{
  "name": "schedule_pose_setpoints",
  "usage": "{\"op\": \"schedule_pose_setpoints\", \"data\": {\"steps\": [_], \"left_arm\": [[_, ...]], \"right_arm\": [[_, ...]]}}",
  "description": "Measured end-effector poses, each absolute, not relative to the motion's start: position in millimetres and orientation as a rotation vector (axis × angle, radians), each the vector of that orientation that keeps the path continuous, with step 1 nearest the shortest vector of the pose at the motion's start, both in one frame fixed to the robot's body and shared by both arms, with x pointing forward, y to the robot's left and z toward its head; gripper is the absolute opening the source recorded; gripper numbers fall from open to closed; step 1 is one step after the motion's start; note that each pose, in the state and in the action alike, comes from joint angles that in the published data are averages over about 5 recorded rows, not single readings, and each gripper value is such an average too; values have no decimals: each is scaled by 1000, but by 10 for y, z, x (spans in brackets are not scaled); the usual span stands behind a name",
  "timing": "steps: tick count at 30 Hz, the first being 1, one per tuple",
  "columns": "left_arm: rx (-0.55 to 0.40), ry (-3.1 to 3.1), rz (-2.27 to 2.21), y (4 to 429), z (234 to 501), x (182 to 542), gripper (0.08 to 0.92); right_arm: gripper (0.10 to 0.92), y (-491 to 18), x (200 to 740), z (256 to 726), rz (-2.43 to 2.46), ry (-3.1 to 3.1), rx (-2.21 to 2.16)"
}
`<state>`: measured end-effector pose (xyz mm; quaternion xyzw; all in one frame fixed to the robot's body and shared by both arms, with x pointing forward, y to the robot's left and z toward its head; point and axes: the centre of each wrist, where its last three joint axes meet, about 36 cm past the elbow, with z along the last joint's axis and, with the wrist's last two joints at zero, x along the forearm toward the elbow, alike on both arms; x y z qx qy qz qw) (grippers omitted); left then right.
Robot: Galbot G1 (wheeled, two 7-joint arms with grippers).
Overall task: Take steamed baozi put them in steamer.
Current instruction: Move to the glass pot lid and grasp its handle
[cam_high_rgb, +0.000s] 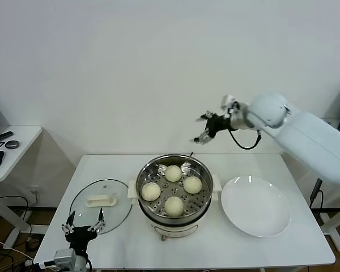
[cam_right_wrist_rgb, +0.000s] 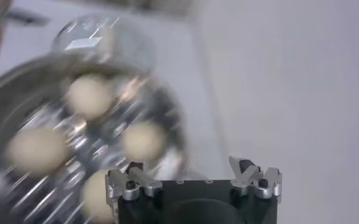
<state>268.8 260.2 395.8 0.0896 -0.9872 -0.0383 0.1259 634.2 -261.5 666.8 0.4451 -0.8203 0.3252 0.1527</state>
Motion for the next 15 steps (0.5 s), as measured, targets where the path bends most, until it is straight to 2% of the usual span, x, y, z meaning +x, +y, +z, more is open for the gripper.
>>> {"op": "schedule_pose_setpoints", "data": {"steps": [8,15], "left_arm": [[266,-2934,-224,2731,3928,2783,823],[285,-2957,-441,2933,3869,2927,823]], "right_arm": [[823,-3071,6025,6024,513,-2843,1039],[823,-3481,5503,5263,45,-3144,618]]}}
